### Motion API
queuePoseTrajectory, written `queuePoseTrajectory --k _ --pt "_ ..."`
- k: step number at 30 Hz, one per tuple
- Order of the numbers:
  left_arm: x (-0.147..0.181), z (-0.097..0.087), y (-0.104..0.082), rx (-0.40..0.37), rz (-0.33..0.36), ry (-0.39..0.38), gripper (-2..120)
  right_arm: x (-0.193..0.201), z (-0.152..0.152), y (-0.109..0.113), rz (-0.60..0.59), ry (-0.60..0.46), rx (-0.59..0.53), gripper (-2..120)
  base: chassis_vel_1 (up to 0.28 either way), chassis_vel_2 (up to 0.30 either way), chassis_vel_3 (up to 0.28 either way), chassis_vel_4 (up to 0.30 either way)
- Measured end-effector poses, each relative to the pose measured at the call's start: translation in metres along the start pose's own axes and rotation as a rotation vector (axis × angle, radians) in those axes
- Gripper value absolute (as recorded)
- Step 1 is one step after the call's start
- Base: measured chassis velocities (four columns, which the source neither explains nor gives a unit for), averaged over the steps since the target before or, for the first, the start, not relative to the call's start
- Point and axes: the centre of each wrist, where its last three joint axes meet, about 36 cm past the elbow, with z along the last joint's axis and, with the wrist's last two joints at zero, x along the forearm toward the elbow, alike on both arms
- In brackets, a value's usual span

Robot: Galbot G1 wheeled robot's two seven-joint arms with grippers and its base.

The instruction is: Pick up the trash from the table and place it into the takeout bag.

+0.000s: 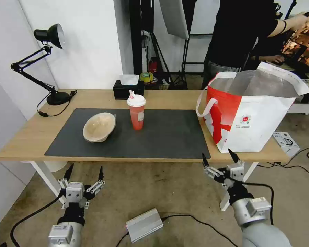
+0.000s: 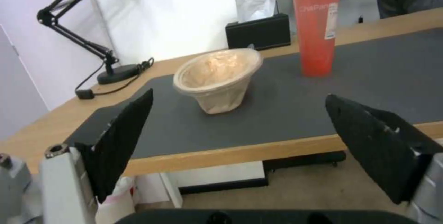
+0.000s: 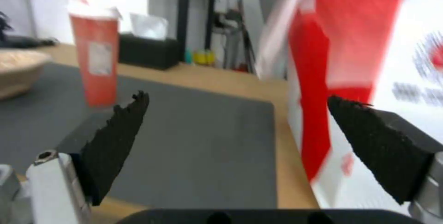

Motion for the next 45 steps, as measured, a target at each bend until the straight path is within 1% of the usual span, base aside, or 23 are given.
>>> queuePoseTrajectory --k 1,4,8,10,11,15,16,20,21,25,26,29,31,34,37,45 --pt "0.0 0.0 0.0 0.0 0.0 0.0 100 0.0 0.0 0.0 0.0 0.0 0.0 99 0.0 0.0 0.0 0.0" --pt "-0.002 0.001 -0.001 0.0 0.01 -0.002 100 -0.018 -0.015 -0.007 -0.072 -0.048 -0.006 100 0.0 0.0 0.0 0.0" --pt "-0.002 0.001 -0.001 0.0 0.013 -0.004 100 -0.033 -0.028 -0.007 -0.155 -0.071 -0.038 100 0.0 0.0 0.0 0.0" --pt "-0.003 0.001 -0.001 0.0 0.014 -0.004 100 -0.04 -0.035 -0.005 -0.211 -0.063 -0.07 100 0.0 0.0 0.0 0.0" --pt "-0.003 0.001 -0.001 0.0 0.014 -0.004 100 -0.04 -0.035 -0.005 -0.211 -0.063 -0.07 100 0.0 0.0 0.0 0.0" --pt "-0.003 0.001 0.0 -0.001 0.015 -0.005 100 -0.053 -0.049 -0.001 -0.336 -0.03 -0.135 100 0.0 0.0 0.0 0.0" --pt "-0.003 0.001 0.0 -0.001 0.015 -0.005 100 -0.053 -0.049 -0.001 -0.336 -0.03 -0.135 100 0.0 0.0 0.0 0.0" --pt "-0.003 0.0 0.0 -0.001 0.013 -0.006 100 -0.074 -0.065 0.006 -0.461 0.033 -0.196 100 0.0 0.0 0.0 0.0" --pt "-0.003 0.0 0.0 -0.001 0.013 -0.006 100 -0.074 -0.065 0.006 -0.461 0.033 -0.196 100 0.0 0.0 0.0 0.0" --pt "-0.003 0.001 0.001 -0.001 0.008 -0.003 100 -0.098 -0.071 0.011 -0.602 0.132 -0.233 100 0.0 0.0 0.0 0.0" --pt "-0.003 0.001 0.001 -0.001 0.008 -0.003 100 -0.098 -0.071 0.011 -0.602 0.132 -0.233 100 0.0 0.0 0.0 0.0" --pt "-0.003 0.002 0.002 -0.002 0.002 -0.001 100 -0.117 -0.072 0.012 -0.663 0.192 -0.247 100 0.0 0.0 0.0 0.0" --pt "-0.003 0.002 0.003 -0.003 -0.001 0.0 100 -0.122 -0.073 0.012 -0.671 0.209 -0.247 100 0.0 0.0 0.0 0.0" --pt "-0.002 0.003 0.004 -0.005 -0.015 0.005 100 -0.147 -0.071 0.01 -0.688 0.26 -0.23 100 0.0 0.0 0.0 0.0" --pt "-0.002 0.004 0.004 -0.006 -0.018 0.008 100 -0.157 -0.068 0.011 -0.684 0.274 -0.223 100 0.0 0.0 0.0 0.0" --pt "-0.002 0.006 0.004 -0.005 -0.023 0.013 100 -0.188 -0.063 0.014 -0.658 0.253 -0.183 100 0.0 0.0 0.0 0.0"
